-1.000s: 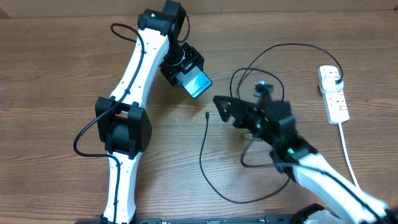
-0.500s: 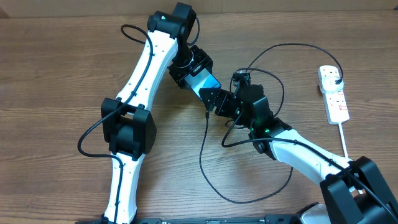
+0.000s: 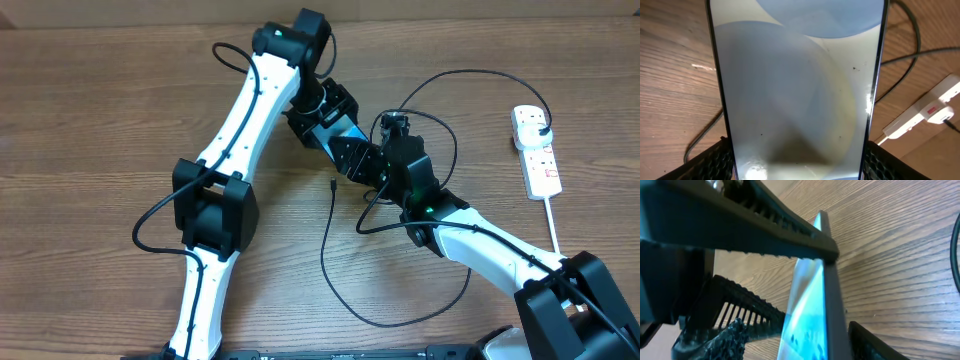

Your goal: Plug charger to phone and switch on socket

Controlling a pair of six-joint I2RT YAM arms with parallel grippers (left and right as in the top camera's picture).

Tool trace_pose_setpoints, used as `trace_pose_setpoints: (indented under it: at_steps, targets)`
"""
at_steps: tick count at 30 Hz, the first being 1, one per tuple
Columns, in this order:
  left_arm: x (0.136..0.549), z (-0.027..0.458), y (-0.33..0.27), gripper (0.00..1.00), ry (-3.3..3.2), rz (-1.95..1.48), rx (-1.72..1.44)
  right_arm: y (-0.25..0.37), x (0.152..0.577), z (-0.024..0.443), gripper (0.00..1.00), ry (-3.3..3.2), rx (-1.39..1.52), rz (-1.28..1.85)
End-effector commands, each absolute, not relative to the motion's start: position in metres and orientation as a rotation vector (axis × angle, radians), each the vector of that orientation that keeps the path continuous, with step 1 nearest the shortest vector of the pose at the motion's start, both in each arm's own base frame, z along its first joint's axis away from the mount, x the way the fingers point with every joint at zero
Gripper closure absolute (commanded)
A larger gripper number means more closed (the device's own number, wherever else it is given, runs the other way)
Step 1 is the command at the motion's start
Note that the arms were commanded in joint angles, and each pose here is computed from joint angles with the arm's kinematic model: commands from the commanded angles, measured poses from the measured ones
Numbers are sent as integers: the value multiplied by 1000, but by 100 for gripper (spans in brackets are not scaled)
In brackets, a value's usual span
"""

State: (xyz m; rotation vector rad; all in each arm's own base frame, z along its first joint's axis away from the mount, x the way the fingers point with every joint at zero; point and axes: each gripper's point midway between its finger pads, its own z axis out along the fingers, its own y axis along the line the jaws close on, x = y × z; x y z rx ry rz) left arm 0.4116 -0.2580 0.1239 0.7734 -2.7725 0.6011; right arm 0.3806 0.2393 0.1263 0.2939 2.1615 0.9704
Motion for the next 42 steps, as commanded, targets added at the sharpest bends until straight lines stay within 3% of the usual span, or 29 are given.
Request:
trace_pose_setpoints:
  at_steps: [1,10,15,21,32,35,36,37,39,42]
  targets:
    - [410,149,-268,96,-2776,684,772,239,390,138,39,2121,323,968]
    - [405,148,-275,96,-2791,667,748,231,390,128,58,2147,402,926]
    - [407,146,-272,96,-2808,647,756,229,391,129,60,2142,425,924]
    - [407,145,-271,96,-2812,638,760,226,393,129,74,2133,442,907]
    - [411,143,-266,96,-2843,605,787,236,386,129,76,2162,424,987]
    - [413,143,-266,95,-2847,612,785,241,383,129,92,2175,405,1017]
    - [413,143,-267,87,-2852,617,778,242,382,129,96,2178,399,1025]
    - [414,144,-267,66,-2858,622,767,243,382,129,96,2180,397,1029]
    - [416,145,-270,2,-2881,659,696,242,382,129,96,2180,397,1028]
    - [419,152,-277,0,-2893,751,583,239,384,129,96,2174,407,1017]
